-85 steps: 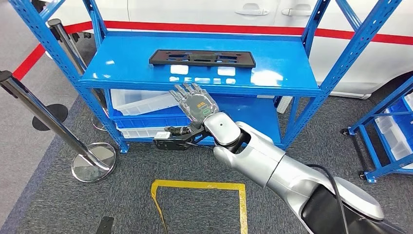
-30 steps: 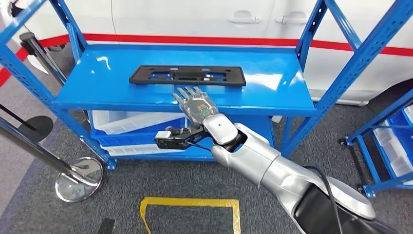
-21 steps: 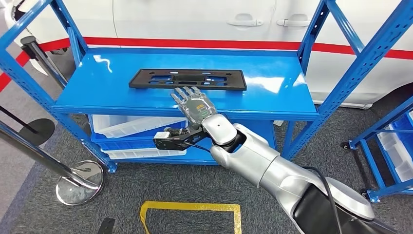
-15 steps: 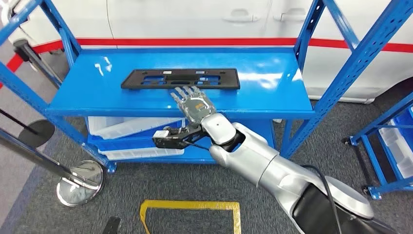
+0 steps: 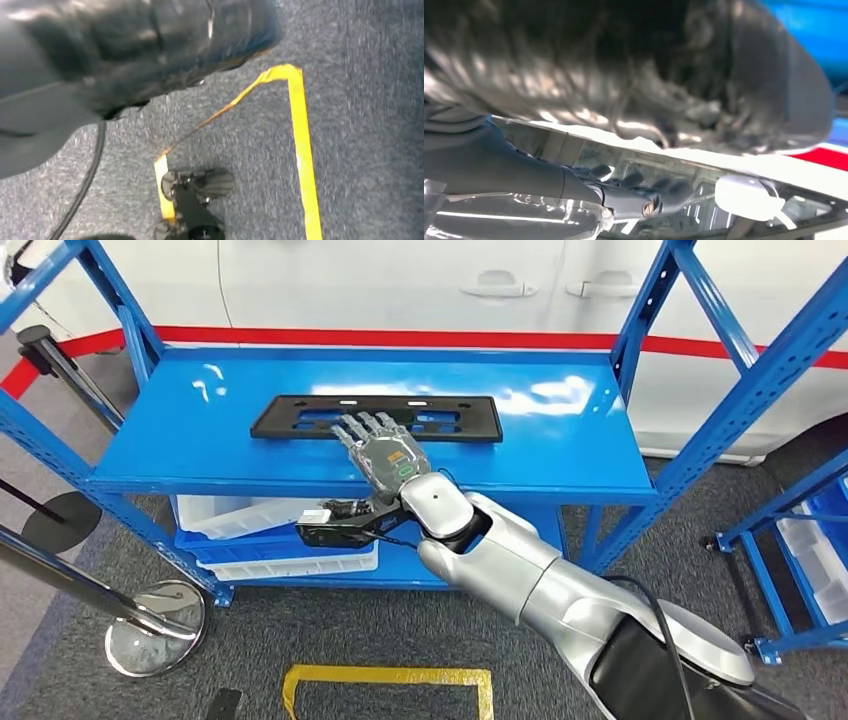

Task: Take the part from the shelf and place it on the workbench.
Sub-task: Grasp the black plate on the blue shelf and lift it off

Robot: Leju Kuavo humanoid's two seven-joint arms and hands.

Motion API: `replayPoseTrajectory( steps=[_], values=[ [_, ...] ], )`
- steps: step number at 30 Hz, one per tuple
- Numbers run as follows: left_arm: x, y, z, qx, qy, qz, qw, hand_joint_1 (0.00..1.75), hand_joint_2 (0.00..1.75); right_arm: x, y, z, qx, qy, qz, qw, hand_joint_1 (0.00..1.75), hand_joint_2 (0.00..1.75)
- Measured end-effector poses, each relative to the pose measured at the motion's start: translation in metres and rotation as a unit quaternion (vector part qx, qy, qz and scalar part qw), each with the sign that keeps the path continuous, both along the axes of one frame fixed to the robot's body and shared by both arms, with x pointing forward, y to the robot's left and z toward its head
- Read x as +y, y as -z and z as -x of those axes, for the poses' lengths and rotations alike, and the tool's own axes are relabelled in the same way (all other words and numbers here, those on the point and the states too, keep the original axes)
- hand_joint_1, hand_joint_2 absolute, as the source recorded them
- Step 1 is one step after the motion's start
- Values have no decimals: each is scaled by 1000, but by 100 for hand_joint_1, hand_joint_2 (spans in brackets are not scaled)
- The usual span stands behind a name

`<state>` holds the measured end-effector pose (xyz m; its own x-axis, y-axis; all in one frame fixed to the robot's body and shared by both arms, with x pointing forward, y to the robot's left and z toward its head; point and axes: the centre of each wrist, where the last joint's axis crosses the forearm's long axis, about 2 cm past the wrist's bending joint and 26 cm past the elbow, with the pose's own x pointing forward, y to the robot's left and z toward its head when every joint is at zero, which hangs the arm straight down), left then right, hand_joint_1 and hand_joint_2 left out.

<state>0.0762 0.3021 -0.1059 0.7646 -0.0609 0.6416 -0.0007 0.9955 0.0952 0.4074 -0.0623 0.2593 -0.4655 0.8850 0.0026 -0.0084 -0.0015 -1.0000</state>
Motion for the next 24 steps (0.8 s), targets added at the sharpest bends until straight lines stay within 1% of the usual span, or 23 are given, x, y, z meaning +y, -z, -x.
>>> replayPoseTrajectory(
  steps=[4,9,18,24],
  values=[
    [0,0,-2,-3,1,1,1000,0,0,2,-1,1,2,-5,-4,1000,0,0],
    [-2,0,0,-2,1,4,1000,0,0,3,-1,2,6,-7,-4,1000,0,0],
    [-4,-1,-4,-5,3,5,1000,0,0,8,-4,3,8,-13,-1,1000,0,0],
    [-4,0,2,2,2,5,1000,0,0,7,0,4,16,-12,3,1000,0,0]
  ],
)
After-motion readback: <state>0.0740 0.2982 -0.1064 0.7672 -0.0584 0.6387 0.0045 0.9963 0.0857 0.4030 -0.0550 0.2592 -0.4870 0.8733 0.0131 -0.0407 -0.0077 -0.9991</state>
